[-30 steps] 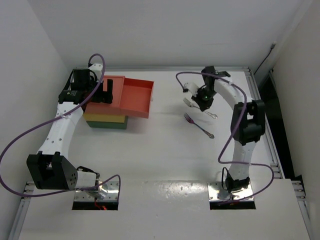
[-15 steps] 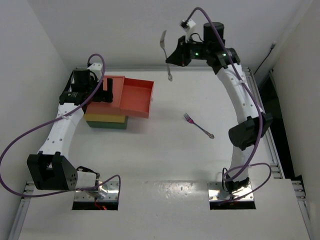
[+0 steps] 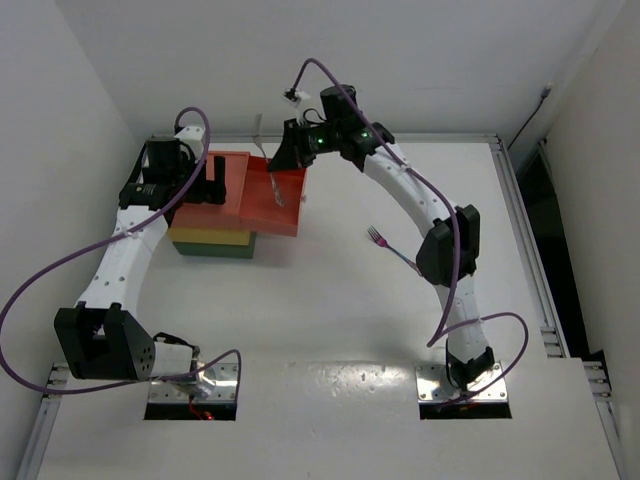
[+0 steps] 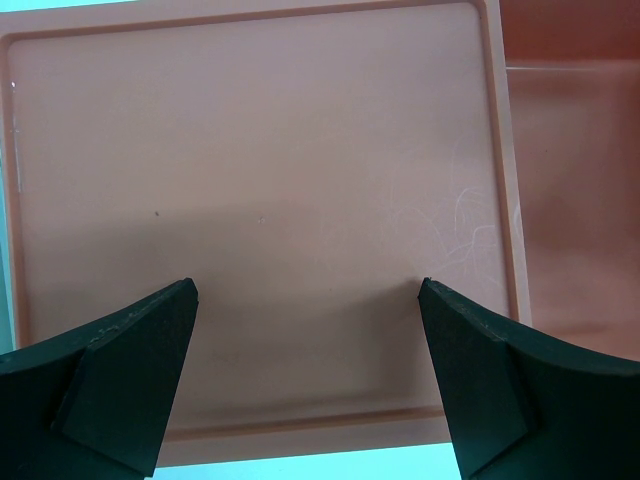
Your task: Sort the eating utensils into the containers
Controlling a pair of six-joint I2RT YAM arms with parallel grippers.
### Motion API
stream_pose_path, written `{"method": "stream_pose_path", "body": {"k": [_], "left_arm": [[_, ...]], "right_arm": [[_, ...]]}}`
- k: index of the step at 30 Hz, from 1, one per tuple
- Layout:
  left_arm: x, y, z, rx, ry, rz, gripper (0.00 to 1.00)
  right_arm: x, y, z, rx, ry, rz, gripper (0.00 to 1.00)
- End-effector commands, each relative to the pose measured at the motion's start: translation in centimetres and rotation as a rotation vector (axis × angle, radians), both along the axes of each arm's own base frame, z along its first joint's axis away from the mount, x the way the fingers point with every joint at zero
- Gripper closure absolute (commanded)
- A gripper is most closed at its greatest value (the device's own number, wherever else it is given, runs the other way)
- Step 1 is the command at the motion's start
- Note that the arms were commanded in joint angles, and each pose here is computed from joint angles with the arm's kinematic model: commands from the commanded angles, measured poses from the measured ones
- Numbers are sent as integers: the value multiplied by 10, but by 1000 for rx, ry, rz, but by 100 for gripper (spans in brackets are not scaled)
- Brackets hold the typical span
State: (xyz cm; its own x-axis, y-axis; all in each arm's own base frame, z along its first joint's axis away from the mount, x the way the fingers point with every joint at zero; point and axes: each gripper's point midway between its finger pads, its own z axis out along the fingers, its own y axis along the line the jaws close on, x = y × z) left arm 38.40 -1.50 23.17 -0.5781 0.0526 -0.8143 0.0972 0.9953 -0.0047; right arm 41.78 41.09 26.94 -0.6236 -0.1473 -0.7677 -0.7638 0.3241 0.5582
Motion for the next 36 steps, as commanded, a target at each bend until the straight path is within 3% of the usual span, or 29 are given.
{"method": "stream_pose_path", "body": {"k": [1, 15, 27, 29, 30, 33, 36], "left_arm": [[-15, -1, -37, -28, 136, 14, 0], [-15, -1, -40, -28, 145, 14, 0], [-13, -1, -46, -28, 164, 15, 0], [-13, -1, -46, -28, 164, 15, 0], [-13, -1, -46, -28, 164, 15, 0], [-13, -1, -46, -28, 164, 15, 0], [-13, -1, -46, -28, 164, 15, 0]], "right_arm": [[-2, 8, 23, 46, -52, 6, 100], [-6, 16, -53, -119, 40, -24, 100], [-12, 6, -78, -227, 32, -14, 100], [-14, 4, -81, -245, 36, -15, 87], [-14, 3, -85, -250, 44, -14, 71], [-13, 3, -76, -244, 25, -24, 47], [-10, 7, -42, -185, -31, -26, 43]]}}
